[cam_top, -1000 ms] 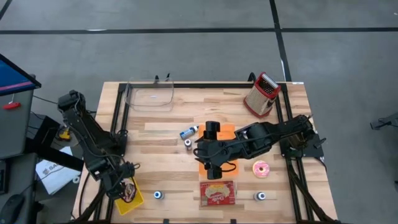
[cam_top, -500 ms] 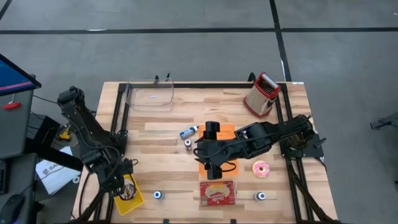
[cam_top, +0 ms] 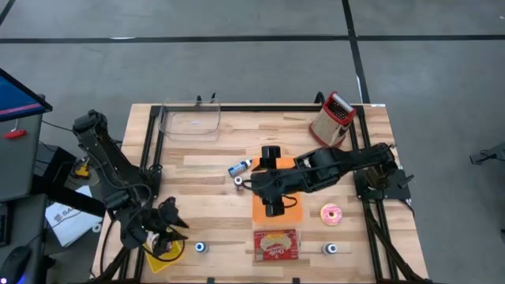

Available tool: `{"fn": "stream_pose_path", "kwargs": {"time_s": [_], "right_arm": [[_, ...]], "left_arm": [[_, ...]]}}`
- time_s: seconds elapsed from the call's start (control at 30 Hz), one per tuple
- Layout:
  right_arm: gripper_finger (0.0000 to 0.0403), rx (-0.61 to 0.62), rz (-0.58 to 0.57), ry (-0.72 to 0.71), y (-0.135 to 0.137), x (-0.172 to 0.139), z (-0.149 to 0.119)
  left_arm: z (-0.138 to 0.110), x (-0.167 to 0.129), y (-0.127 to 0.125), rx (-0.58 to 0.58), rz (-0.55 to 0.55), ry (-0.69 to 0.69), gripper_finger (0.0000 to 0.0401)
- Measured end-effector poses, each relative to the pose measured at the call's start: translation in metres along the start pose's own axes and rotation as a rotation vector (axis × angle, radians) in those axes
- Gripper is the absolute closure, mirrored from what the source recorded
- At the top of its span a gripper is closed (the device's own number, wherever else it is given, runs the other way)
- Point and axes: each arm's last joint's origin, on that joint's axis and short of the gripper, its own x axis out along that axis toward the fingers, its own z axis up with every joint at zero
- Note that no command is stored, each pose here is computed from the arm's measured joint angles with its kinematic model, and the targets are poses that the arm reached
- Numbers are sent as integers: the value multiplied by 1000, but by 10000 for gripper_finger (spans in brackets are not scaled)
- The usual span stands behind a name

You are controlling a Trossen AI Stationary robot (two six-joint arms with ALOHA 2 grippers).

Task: Pick & Place Food Item
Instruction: Put the pink donut into the yellow basket

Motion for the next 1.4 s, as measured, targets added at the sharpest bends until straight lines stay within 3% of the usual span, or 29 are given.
{"fn": "stream_pose_path", "kwargs": {"time_s": [0.13,0.27,0.47,0.73,0.87,0.97,1.13,1.27,1.4], "right_arm": [[137,1,-11,120,-6,2,-12],[137,11,-18,231,-8,0,-23],[137,97,-26,243,-8,-6,-26],[137,183,-185,262,-30,3,-32],[137,190,-175,363,-38,23,-45],[137,209,-126,480,-34,36,-69],[137,298,-91,670,-17,55,-135],[137,492,-42,639,-8,40,-182],[137,743,-35,544,-7,2,-216]], "left_arm": [[-1,16,2,136,171,-129,234],[5,40,8,235,309,-169,234],[34,55,9,359,387,-307,234],[79,5,10,445,491,-570,234],[90,-22,19,419,480,-622,234],[86,-27,26,410,471,-631,234],[63,-17,43,431,473,-609,234],[61,-23,50,431,491,-649,234],[64,-31,53,436,456,-678,234]]}}
